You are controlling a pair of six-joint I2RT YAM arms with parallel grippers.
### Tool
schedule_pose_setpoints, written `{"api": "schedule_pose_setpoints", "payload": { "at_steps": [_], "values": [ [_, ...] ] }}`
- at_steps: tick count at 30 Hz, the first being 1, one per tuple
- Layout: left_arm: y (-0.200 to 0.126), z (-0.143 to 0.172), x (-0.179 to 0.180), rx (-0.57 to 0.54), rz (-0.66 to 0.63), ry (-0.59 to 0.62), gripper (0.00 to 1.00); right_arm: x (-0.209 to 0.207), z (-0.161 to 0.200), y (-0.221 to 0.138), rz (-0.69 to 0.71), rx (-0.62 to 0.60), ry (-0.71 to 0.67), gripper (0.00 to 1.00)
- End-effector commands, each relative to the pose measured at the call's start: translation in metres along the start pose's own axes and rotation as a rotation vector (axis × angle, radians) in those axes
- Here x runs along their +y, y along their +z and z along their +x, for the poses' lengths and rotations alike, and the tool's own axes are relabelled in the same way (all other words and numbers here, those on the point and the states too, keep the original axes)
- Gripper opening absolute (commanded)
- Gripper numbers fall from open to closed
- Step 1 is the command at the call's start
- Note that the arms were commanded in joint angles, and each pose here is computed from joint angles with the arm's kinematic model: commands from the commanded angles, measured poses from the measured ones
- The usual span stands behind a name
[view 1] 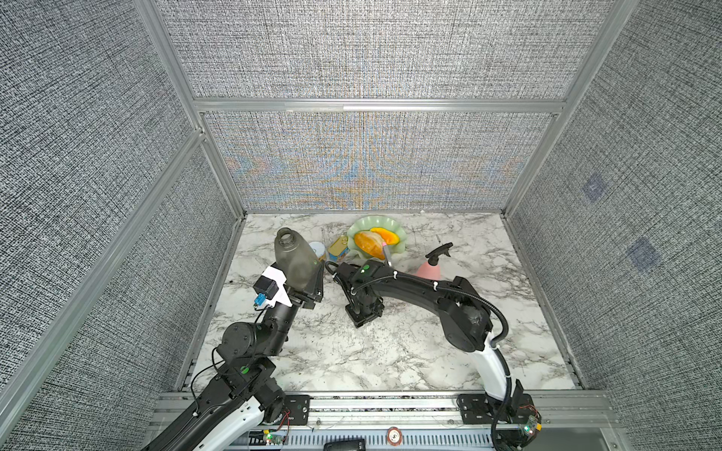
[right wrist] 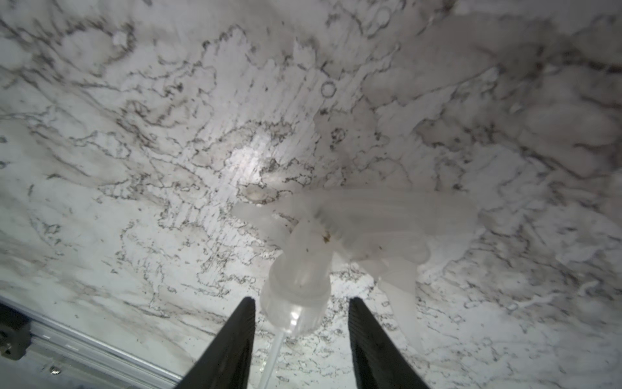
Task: Attach spray nozzles to spray bottles
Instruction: Pick up the spray nozzle from the center of the board.
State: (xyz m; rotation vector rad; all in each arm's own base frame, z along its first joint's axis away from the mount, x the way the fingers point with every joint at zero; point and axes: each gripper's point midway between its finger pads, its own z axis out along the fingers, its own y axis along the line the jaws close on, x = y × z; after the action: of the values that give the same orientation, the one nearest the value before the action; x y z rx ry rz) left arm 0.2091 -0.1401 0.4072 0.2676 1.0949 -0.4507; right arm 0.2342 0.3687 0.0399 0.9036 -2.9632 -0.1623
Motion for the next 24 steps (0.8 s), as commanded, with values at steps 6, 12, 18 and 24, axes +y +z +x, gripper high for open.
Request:
{"api": "schedule_pose_setpoints", "payload": {
  "at_steps": [6, 12, 18, 24],
  "values": [
    [0.0, -0.005, -0.003, -0.013, 0.017, -0.009, 0.65, 0.003, -0.005, 0.014, -0.036, 0.006, 0.045, 0.41],
    [0.0, -0.004, -0.003, -0.01, 0.016, -0.005, 0.65, 0.002, -0.009, 0.024, -0.041, 0.009, 0.061, 0.43],
    [0.0, -0.003, -0.002, -0.009, 0.011, 0.002, 0.65, 0.006, -0.013, 0.002, -0.055, -0.073, 0.069, 0.28],
    [0.004, 0.004, -0.004, 0.009, 0.014, 0.022, 0.65, 0.032, -0.014, -0.062, -0.178, -0.237, 0.038, 0.27]
  ]
}}
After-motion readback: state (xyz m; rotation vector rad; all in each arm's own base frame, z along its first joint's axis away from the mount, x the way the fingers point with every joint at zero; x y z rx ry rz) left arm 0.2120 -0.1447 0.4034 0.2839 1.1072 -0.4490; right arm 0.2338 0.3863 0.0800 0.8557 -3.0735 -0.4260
